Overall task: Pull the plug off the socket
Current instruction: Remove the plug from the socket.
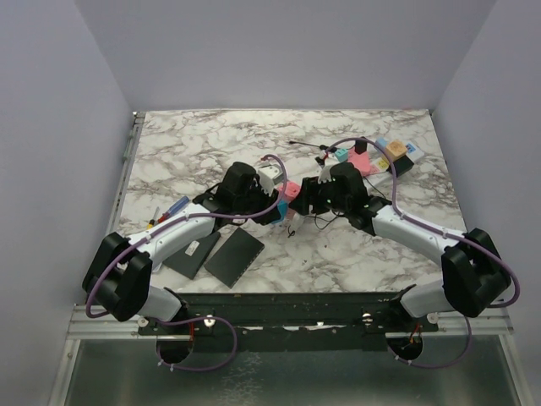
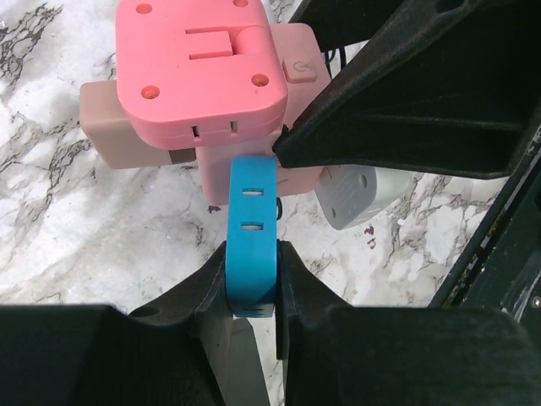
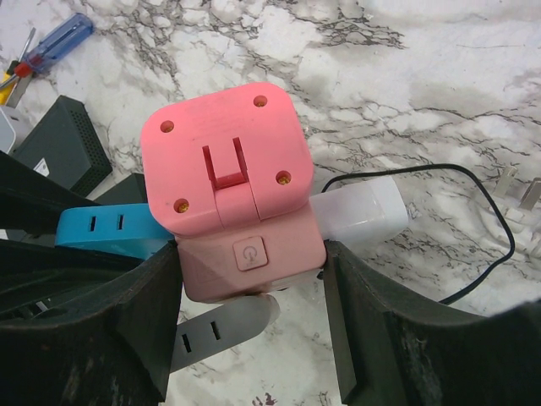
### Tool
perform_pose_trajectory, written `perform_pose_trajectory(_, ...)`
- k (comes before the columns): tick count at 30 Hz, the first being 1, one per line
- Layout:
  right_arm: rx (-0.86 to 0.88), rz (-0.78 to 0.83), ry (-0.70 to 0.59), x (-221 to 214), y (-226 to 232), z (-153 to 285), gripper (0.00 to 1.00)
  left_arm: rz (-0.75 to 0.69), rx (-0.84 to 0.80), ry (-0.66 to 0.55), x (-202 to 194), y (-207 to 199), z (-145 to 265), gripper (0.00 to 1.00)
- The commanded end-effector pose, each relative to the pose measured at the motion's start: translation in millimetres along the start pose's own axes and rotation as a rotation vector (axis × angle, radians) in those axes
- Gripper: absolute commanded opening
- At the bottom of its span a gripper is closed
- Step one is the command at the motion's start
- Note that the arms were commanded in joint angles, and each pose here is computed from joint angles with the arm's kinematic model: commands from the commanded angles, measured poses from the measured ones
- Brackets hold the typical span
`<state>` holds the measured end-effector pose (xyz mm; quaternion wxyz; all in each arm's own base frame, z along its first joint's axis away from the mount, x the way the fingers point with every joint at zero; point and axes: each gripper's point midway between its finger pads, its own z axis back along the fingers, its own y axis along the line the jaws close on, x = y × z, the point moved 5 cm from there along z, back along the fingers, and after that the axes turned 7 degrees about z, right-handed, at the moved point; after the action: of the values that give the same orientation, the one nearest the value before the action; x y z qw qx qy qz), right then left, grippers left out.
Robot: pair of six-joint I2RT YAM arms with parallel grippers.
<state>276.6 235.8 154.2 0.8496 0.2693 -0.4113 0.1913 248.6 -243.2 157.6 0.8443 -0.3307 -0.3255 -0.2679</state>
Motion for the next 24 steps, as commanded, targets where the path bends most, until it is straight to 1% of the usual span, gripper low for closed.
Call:
perform_pose_trajectory(1,0.098,0.07,-0.085,17.5,12.3,8.1,0.0,-0.039,-0.078,-0.072,26.0,-13.9,13.3,0.0)
perform_pose_trajectory(6,0.082,0.062,-0.1,21.1,11.2,9.5,0.0,-0.033,-0.057,-0.079,27.4,-10.2,15.4,0.0)
perform_pose_trajectory(18,-0.149,-0.045,-0.051,20.1,-15.5,-4.1,0.0,0.003,0.021,-0.131,29.6,-2.8,17.1,0.0)
perform_pose_trajectory(21,-0.223,-0.083,-0.011,20.0,-22.6,-6.7,0.0,0.021,0.022,-0.15,30.2,-4.2,15.9,0.0)
perform_pose_trajectory(24,-0.207,-0.092,-0.015,24.1,-20.1,-11.6,0.0,0.03,0.005,-0.146,28.7,-6.5,12.8,0.0)
